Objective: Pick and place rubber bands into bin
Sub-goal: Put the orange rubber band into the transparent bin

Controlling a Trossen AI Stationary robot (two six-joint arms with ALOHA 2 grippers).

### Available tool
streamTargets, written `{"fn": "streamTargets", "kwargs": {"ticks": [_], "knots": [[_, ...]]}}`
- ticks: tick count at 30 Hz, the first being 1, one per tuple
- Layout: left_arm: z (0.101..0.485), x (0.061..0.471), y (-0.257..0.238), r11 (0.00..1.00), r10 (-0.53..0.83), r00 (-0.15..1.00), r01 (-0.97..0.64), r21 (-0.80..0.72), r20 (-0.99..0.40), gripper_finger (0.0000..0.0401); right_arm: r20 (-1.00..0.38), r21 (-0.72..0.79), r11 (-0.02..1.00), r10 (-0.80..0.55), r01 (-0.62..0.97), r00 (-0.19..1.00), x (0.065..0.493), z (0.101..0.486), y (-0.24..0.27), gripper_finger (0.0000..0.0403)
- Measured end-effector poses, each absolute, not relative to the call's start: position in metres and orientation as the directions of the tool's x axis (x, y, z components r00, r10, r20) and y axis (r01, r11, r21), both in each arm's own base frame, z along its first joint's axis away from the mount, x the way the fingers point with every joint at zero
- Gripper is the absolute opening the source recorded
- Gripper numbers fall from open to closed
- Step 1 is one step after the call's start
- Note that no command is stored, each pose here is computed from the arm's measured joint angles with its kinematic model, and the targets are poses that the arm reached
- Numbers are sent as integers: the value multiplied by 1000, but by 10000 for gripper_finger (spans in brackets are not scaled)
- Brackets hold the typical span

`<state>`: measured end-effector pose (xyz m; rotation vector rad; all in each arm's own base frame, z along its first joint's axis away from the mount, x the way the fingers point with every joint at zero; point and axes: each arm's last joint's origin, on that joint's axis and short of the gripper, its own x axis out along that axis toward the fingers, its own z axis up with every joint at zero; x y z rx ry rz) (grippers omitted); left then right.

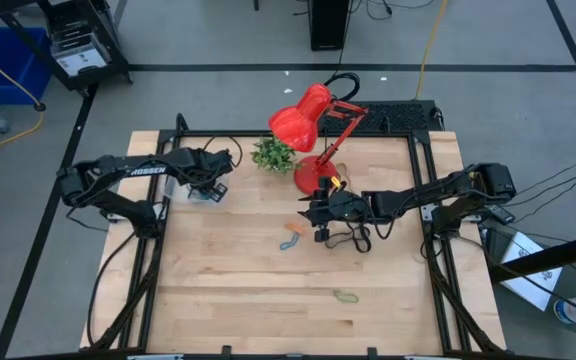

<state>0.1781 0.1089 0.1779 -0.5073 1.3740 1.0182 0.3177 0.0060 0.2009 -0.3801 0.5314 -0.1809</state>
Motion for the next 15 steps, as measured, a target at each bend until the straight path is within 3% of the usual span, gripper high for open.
{"fn": "streamTargets", "kwargs": {"ticks": [6, 15], "knots": [[179, 174, 107, 518, 279, -139, -811, 271, -950, 167, -459, -398, 915, -265, 70, 848, 318, 201, 6, 155], [206, 158, 96, 538, 259, -68, -819, 202, -963, 177, -459, -398, 915, -265, 70, 848, 318, 201, 6, 155]]}}
